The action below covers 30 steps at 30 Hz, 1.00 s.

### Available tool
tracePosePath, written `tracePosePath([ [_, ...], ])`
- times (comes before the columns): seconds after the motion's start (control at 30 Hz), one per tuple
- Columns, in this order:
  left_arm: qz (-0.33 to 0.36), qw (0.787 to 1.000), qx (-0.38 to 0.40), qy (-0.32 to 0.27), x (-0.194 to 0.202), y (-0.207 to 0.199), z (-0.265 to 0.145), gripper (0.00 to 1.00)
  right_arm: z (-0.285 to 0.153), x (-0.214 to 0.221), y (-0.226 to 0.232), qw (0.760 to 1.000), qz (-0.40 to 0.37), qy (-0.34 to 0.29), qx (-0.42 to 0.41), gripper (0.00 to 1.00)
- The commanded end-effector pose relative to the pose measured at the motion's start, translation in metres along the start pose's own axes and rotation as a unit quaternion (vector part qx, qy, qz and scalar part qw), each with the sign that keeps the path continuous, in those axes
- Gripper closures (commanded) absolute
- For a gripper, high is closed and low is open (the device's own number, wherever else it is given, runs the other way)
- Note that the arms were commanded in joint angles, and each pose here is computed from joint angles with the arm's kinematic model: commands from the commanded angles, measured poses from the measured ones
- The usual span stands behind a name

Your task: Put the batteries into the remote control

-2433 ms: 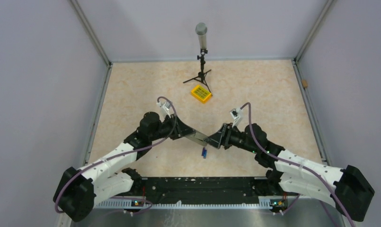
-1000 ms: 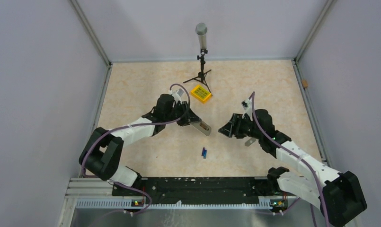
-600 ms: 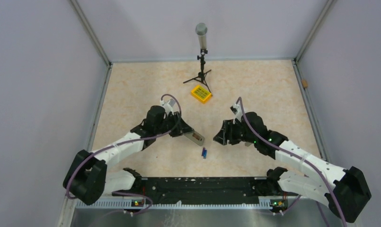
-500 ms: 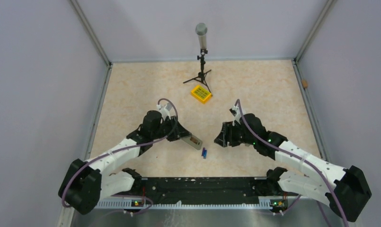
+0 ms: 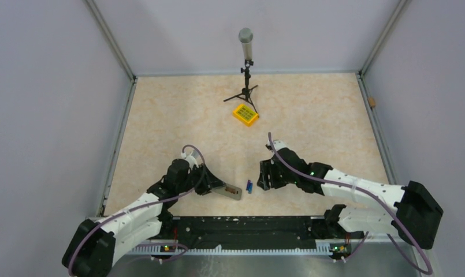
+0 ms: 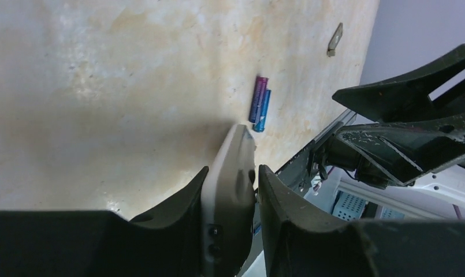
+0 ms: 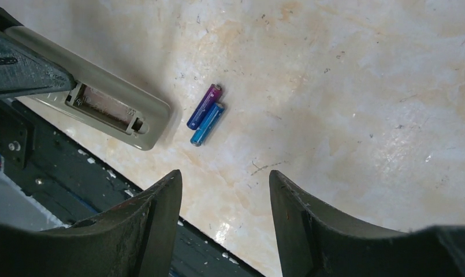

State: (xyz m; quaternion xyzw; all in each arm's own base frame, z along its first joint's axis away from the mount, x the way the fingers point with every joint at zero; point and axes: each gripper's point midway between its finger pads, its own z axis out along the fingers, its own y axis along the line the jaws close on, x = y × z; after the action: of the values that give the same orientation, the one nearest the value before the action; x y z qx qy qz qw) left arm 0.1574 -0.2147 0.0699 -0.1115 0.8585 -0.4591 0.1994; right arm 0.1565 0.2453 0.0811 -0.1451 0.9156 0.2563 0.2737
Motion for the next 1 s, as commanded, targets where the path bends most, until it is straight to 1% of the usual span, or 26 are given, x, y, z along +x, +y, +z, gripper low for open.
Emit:
tracePosePath([
  [0.0,-0.018,0.999,0.031,-0.01,0.0,-0.004,0.006,0.61,0.002,-0.019,0.013,0.999,-0.003,-0.028,0.016,0.44],
  [0.2,-0.026,1.0,0.012,0.001,0.01,0.012,0.009,0.46,0.012,-0.013,0.012,0.999,-0.008,-0.019,0.032,0.44],
  [0.37,-0.029,0.999,-0.029,0.003,0.016,0.03,0.006,0.35,0.019,-0.01,0.01,0.999,-0.013,-0.011,0.04,0.44],
  [0.67,-0.011,0.996,-0.086,0.012,0.02,0.042,-0.007,0.31,0.031,-0.011,0.011,0.998,-0.039,0.003,0.048,0.42],
  [0.7,-0.009,0.996,-0.091,0.014,0.02,0.042,-0.009,0.28,0.032,-0.012,0.011,0.998,-0.044,0.003,0.048,0.42],
  [0.73,-0.006,0.995,-0.094,0.016,0.02,0.041,-0.01,0.05,0.033,-0.014,0.012,0.998,-0.048,0.003,0.049,0.42],
  [0.77,-0.003,0.995,-0.097,0.018,0.02,0.041,-0.011,0.02,0.034,-0.015,0.013,0.997,-0.053,0.004,0.05,0.42],
  [0.97,0.014,0.993,-0.114,0.018,0.018,0.039,-0.02,0.01,0.04,-0.021,0.021,0.996,-0.078,0.018,0.044,0.43],
])
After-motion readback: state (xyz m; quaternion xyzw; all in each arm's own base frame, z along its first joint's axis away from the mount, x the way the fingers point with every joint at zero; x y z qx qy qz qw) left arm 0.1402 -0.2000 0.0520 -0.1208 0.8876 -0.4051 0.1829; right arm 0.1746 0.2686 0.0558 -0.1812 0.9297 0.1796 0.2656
